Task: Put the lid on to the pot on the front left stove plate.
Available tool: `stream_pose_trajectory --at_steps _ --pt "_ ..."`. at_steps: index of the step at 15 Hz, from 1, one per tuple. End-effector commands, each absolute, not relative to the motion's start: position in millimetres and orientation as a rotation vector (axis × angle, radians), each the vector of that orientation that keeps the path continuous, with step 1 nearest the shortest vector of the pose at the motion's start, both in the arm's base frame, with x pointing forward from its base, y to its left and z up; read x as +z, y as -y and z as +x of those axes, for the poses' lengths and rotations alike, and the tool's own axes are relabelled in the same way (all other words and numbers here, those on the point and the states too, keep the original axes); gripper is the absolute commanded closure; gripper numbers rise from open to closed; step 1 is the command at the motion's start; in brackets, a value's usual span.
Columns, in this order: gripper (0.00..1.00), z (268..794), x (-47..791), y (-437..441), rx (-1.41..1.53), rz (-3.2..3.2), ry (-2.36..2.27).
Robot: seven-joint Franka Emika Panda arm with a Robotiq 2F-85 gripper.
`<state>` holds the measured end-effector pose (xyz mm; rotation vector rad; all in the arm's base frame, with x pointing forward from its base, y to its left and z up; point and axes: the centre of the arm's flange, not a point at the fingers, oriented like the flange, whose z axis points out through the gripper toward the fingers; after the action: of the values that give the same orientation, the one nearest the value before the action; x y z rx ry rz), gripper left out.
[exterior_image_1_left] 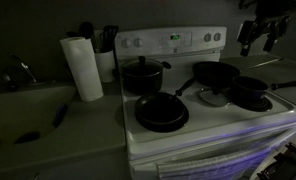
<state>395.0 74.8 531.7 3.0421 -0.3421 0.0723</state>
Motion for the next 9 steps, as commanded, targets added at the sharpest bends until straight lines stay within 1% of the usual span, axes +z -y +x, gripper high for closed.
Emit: stream_pose_trajectory --at_steps 1,4,5,9 --pt "0.0 412 493 -53 0.19 3.131 0.257" --pt "0.0 426 466 -37 0.234 3.195 0.261" --pt "0.0 418 487 -47 0.232 3.15 0.294" --pt "0.0 426 470 -40 0.224 3.188 0.249"
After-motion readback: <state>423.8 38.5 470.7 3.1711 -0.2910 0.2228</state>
